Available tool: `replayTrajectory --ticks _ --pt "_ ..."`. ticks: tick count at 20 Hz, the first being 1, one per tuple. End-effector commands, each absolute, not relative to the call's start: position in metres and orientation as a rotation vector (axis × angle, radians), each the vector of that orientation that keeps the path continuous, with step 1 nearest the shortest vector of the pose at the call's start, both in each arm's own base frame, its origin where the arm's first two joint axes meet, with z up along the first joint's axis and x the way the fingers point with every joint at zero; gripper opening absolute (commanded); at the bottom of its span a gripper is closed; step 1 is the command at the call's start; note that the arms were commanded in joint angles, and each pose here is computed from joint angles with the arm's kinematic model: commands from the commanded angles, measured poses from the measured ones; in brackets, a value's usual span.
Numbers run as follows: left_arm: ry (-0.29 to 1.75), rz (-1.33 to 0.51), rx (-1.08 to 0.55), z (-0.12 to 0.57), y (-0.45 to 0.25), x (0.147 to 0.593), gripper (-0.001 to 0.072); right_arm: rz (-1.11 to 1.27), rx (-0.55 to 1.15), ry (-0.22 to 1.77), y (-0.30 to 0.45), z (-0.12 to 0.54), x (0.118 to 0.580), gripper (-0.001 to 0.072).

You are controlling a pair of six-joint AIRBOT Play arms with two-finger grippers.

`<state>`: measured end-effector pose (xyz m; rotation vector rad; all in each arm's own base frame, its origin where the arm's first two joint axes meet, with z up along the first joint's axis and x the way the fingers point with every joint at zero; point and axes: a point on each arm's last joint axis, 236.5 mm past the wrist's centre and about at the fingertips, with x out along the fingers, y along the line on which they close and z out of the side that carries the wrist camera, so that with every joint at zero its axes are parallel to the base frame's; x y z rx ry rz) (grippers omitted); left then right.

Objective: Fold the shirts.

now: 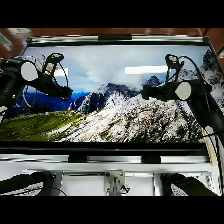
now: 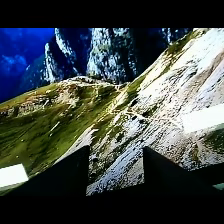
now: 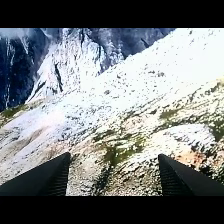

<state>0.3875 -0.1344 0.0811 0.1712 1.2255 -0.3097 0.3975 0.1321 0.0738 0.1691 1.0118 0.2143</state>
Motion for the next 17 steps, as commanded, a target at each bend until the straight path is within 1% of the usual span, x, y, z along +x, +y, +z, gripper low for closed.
replayTrajectory --ticks 1,17 --pt "1.265 -0.260 0.208 0.066 -0.127 0.387 0.0409 0.197 0.089 0.983 0.139 0.077 0.406 0.0680" --pt "1.257 -0.261 0.208 0.057 -0.130 0.397 0.0410 0.217 0.117 0.844 0.146 0.098 0.430 0.0680"
